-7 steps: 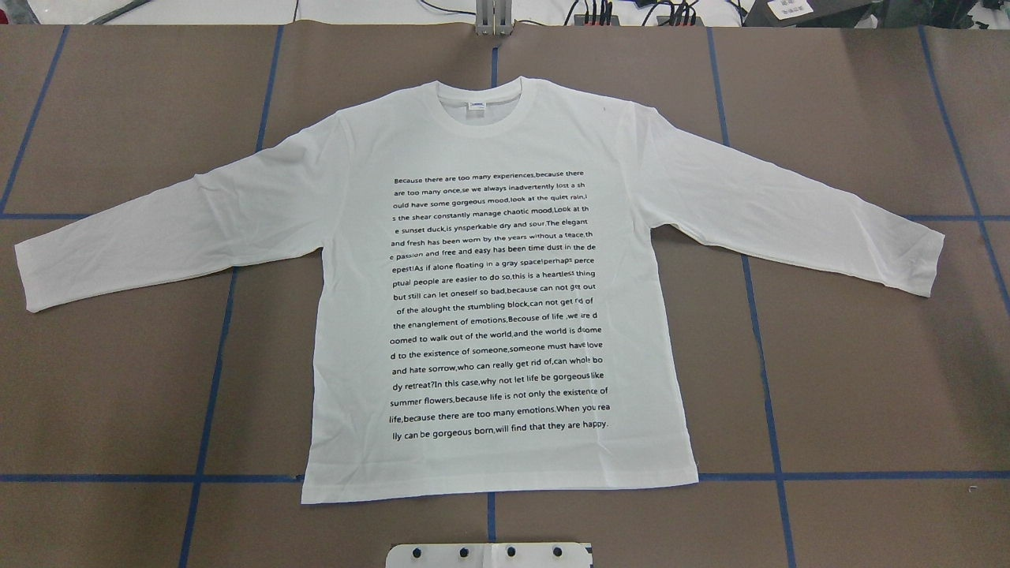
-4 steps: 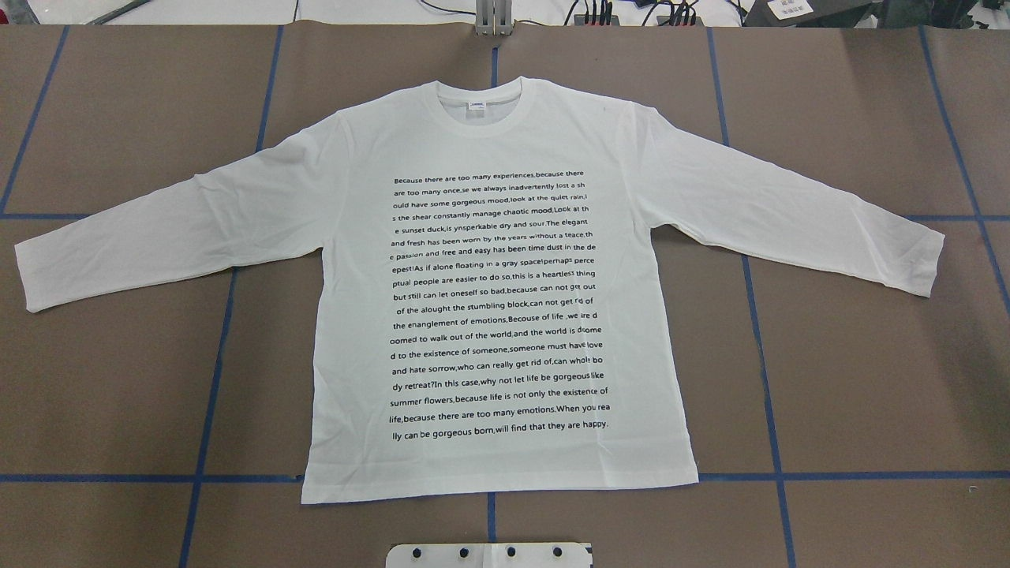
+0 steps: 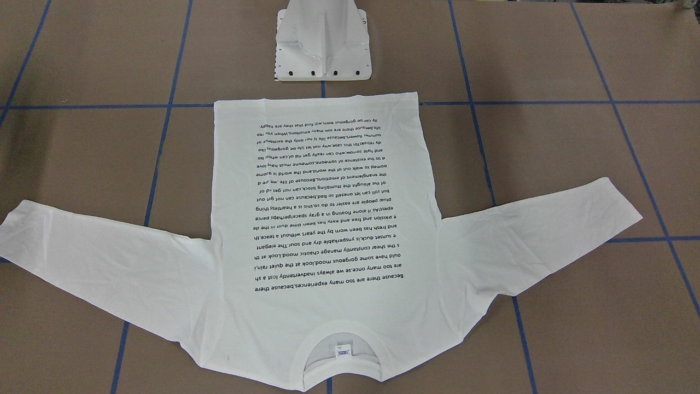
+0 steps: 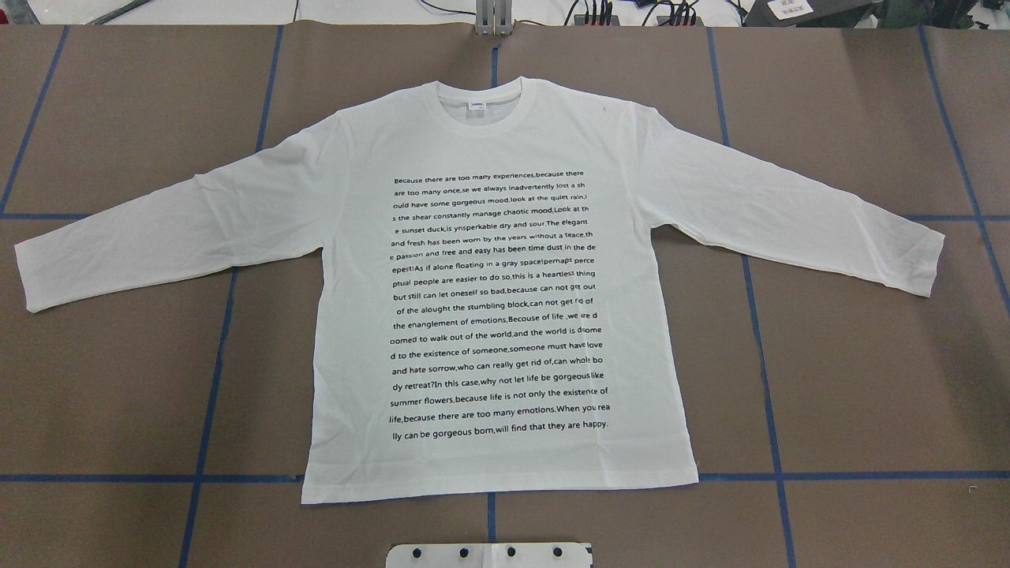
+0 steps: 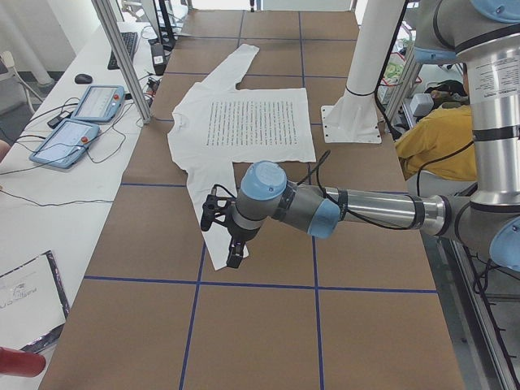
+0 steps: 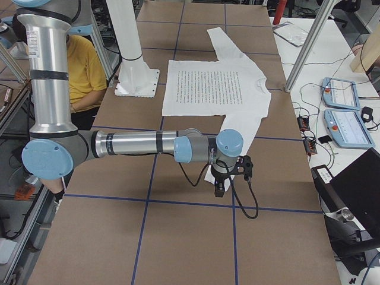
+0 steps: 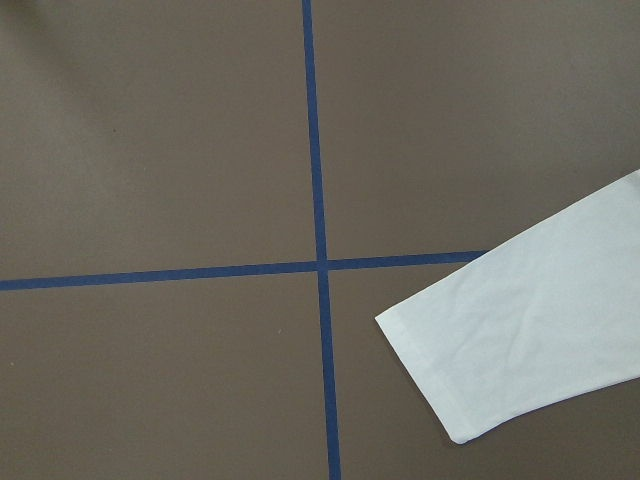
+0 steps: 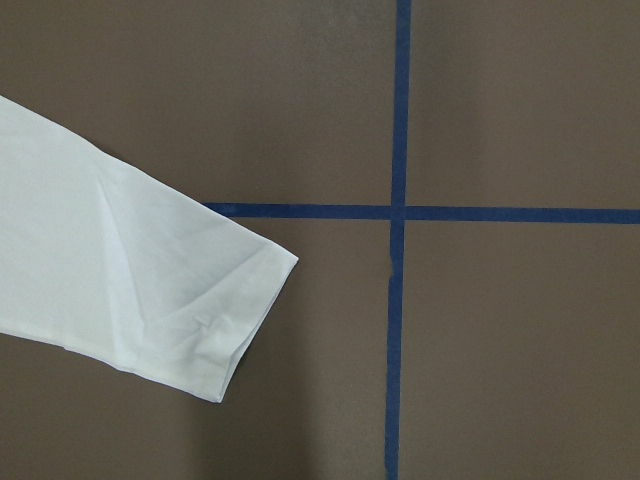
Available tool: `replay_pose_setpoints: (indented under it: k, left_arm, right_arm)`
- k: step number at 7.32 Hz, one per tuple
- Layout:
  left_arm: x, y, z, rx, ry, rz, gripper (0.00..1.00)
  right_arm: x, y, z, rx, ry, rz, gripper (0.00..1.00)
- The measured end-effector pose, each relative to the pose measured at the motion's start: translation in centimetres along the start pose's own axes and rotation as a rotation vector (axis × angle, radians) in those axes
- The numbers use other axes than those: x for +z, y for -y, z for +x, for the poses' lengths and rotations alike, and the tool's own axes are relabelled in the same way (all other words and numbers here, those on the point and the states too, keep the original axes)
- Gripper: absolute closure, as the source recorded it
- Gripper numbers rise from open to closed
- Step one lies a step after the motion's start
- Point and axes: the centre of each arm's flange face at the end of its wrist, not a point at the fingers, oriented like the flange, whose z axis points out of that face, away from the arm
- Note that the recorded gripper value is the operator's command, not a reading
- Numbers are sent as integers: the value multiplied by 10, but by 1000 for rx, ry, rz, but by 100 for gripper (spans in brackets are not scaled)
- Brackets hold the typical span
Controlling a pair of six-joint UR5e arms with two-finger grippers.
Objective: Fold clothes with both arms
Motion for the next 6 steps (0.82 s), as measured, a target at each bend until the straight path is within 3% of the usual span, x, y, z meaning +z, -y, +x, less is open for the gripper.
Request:
replay_pose_setpoints:
  k: [6]
  left_arm:
    - [-3, 4, 5, 9, -5, 8, 0]
  right_arm:
    - [7, -4, -3, -35, 3, 16, 0]
